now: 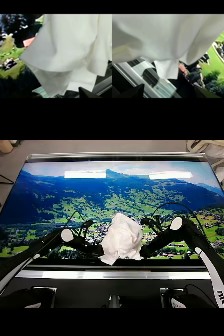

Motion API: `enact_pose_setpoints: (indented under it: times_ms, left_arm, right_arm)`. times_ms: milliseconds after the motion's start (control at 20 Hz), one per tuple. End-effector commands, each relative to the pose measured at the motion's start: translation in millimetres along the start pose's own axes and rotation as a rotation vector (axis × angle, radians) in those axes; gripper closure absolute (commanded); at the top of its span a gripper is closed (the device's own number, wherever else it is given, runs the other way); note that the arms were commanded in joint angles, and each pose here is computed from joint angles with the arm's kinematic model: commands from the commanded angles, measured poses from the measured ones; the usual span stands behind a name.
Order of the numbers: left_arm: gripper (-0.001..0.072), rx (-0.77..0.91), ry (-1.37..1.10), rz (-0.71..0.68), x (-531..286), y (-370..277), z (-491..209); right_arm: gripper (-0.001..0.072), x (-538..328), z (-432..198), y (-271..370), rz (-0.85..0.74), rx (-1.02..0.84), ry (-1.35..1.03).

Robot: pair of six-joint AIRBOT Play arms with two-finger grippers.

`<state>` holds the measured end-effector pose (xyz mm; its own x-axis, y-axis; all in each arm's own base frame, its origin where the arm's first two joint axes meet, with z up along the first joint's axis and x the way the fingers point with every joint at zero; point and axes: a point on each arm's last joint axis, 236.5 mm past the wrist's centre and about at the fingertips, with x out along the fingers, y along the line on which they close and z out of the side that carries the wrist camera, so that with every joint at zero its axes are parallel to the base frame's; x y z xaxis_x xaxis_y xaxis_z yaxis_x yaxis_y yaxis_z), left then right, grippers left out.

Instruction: Fold the shirts.

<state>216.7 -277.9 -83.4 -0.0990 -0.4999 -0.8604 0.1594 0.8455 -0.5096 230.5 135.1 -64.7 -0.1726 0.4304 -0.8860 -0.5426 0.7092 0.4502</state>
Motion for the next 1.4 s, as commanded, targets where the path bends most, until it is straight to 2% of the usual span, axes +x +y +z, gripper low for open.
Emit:
enact_pose_setpoints:
  times_ms: [0, 50, 150, 200, 250, 400, 450, 500, 550, 600, 700, 800, 900, 1000, 1100, 1150, 1250, 1350]
  left_arm:
    - [0.0126, -0.037, -0.035, -0.03, 20, -11, 1]
    - [0.0182, -0.042, -0.045, -0.035, 20, -12, 4]
    - [0.0392, -0.045, -0.065, -0.037, 20, -13, 9]
    - [0.0615, -0.044, -0.083, -0.038, 20, -13, 13]
    - [0.0679, -0.042, -0.098, -0.039, 19, -13, 17]
    - [0.0681, -0.006, -0.119, -0.046, 15, -18, 23]
    - [0.0681, -0.003, -0.123, -0.049, 14, -20, 25]
    - [0.0681, -0.001, -0.128, -0.051, 13, -22, 27]
    - [0.0681, 0.003, -0.136, -0.054, 11, -24, 29]
    - [0.0681, 0.008, -0.144, -0.059, 8, -27, 32]
    - [0.0682, 0.074, -0.184, -0.063, -5, -36, 41]
    - [0.0683, 0.182, -0.287, -0.036, -44, -48, 63]
    - [0.0683, 0.286, -0.424, 0.011, -120, -57, 87]
    - [0.0683, 0.351, -0.666, 0.067, -240, -67, 110]
    - [0.0683, 0.355, -1.045, 0.07, -401, -90, 105]
    - [0.0683, 0.355, -1.242, 0.061, -477, -103, 84]
    - [0.0683, 0.356, -1.58, 0.042, -593, -125, 22]
    - [0.0683, 0.383, -1.731, 0.048, -636, -138, -23]
  right_arm:
    - [0.0035, 16, 6, 6, 0.045, 0.03, -0.067]
    - [0.0036, 20, 6, 6, 0.047, 0.044, -0.079]
    - [0.0036, 28, 4, 4, 0.049, 0.07, -0.092]
    - [0.0036, 31, 5, 6, 0.057, 0.082, -0.105]
    - [0.0036, 34, 7, 8, 0.07, 0.1, -0.122]
    - [0.0043, 42, 7, 8, 0.082, 0.147, -0.152]
    - [0.0081, 45, 5, 7, 0.079, 0.153, -0.151]
    - [0.0273, 46, 3, 8, 0.082, 0.155, -0.147]
    - [0.058, 46, 3, 9, 0.09, 0.157, -0.145]
    - [0.0688, 45, 5, 10, 0.092, 0.162, -0.155]
    - [0.0692, 36, 15, 9, 0.071, 0.147, -0.198]
    - [0.0693, -5, 40, 9, -0.018, 0.002, -0.293]
    - [0.0692, -96, 77, 13, -0.23, -0.174, -0.454]
    - [0.0691, -261, 110, 38, -0.557, -0.23, -0.81]
    - [0.0691, -460, 77, 102, -0.939, -0.265, -1.288]
    - [0.0691, -535, 35, 144, -1.057, -0.247, -1.506]
    - [0.0691, -599, -32, 202, -1.08, -0.208, -1.756]
    - [0.0691, -612, -64, 225, -1.091, -0.212, -1.802]
